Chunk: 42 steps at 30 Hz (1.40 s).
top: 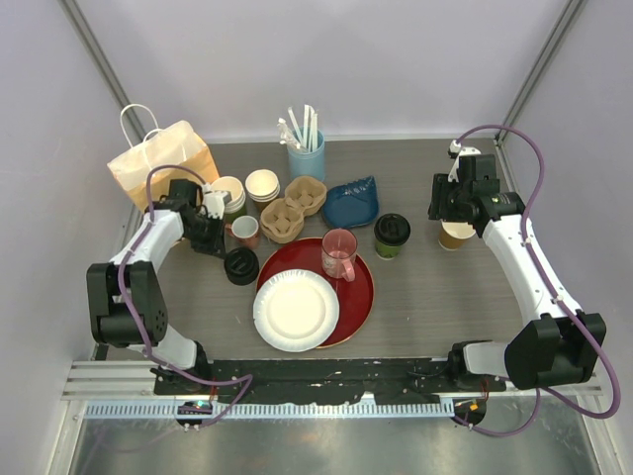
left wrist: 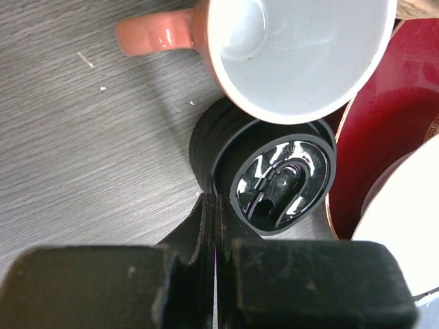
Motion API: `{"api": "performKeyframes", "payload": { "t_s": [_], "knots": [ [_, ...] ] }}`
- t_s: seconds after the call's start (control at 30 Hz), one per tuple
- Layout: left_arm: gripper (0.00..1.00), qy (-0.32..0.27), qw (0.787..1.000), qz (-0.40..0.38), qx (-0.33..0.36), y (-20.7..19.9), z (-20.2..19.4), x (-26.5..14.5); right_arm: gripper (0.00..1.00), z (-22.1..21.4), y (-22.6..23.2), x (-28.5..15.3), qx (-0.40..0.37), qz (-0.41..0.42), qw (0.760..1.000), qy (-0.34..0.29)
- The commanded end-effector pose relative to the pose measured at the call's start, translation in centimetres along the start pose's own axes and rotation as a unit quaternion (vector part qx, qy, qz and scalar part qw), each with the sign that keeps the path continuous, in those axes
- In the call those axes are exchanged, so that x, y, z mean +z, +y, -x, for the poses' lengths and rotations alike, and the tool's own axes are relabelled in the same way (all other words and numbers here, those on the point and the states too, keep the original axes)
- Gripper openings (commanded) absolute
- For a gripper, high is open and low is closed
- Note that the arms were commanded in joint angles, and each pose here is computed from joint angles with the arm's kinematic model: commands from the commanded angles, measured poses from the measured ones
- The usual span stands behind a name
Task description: Pack the takeout coffee
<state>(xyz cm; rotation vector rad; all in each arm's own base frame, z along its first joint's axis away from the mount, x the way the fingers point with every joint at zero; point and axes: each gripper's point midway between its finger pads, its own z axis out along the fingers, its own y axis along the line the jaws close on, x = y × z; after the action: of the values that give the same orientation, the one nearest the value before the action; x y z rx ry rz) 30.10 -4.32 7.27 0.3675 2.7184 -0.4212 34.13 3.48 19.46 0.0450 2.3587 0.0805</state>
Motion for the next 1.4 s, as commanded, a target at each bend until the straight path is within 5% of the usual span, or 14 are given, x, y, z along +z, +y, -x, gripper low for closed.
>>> {"api": "performKeyframes", "payload": {
  "t_s": [0.0,0.07,0.17,0.3,0.77,1.37],
  "knots": [
    [0.0,-0.031,0.999,-0.011,0.024,-0.9,1.7,-1.7,0.52,1.6,0.2,-0.9,-0.009,0.004,0.999,-0.034],
    [0.03,-0.028,0.999,-0.007,0.025,-0.8,1.6,-1.7,0.51,1.6,0.3,-0.9,-0.009,0.005,0.999,-0.034],
    [0.31,-0.023,0.999,-0.011,0.037,-1.1,1.4,-1.5,0.52,1.7,0.4,-0.9,-0.008,0.007,0.999,-0.035],
    [0.47,-0.024,0.997,-0.017,0.077,-2.8,2.0,-0.9,0.51,1.4,0.4,-0.8,-0.009,0.008,1.0,-0.029],
    [0.5,0.01,1.0,0.004,0.026,-2.6,0.3,-1.6,0.52,1.2,0.6,-0.8,-0.011,0.01,1.0,-0.028],
    [0.35,0.021,0.999,0.02,-0.032,-2.4,-1.4,-0.7,0.52,1.0,0.4,-1.1,-0.014,0.007,0.999,-0.028]
  ]
}}
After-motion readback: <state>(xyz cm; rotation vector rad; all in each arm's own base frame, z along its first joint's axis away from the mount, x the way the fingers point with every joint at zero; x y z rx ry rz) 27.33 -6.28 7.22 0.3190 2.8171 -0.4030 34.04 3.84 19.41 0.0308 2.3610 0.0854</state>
